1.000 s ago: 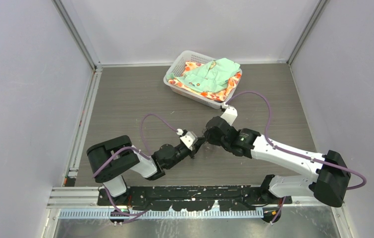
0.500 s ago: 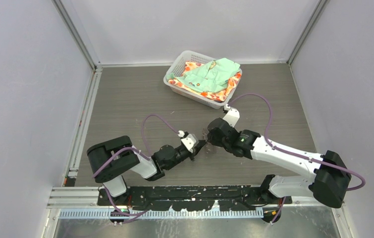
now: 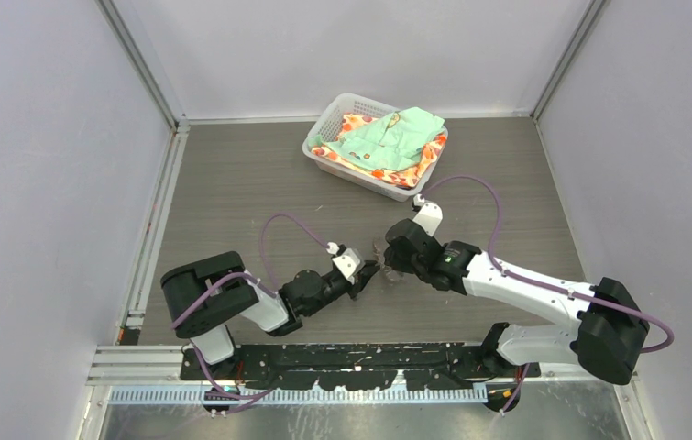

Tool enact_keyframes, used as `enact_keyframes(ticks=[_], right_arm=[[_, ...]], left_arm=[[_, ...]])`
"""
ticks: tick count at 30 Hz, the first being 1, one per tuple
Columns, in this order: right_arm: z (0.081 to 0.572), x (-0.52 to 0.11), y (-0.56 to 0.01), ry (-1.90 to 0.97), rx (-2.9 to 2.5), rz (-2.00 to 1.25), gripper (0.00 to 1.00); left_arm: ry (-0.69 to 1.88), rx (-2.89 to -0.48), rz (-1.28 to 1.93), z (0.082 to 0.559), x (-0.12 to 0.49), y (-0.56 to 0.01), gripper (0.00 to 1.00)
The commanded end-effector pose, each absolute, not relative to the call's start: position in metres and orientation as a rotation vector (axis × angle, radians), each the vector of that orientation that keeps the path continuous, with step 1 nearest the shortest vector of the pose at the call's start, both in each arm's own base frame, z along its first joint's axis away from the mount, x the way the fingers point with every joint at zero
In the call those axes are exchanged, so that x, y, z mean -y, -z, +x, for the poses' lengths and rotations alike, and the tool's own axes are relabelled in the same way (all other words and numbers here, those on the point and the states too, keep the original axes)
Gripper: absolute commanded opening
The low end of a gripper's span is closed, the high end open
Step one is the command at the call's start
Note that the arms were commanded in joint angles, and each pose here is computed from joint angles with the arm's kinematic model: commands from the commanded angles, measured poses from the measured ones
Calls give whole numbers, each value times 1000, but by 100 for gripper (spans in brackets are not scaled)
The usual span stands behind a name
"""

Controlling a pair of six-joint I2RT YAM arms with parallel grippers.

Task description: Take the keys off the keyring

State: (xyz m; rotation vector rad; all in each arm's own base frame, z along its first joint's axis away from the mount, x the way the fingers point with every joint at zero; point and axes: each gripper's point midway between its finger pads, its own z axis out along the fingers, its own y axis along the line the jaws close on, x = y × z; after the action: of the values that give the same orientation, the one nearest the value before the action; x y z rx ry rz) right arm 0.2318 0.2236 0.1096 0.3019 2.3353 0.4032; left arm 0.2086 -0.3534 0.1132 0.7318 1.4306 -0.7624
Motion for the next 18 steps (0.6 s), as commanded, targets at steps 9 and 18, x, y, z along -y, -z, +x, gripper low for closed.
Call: enact_keyframes(ticks=[9,18], right_arm=[[236,-229,-118,-431,-2315,311,1],[238,-233,-121,-442,-2309,314,1]], left_arm=[[811,-1385,663,207,350,-133,27],[869,-1441,594,211,362,-134,27]])
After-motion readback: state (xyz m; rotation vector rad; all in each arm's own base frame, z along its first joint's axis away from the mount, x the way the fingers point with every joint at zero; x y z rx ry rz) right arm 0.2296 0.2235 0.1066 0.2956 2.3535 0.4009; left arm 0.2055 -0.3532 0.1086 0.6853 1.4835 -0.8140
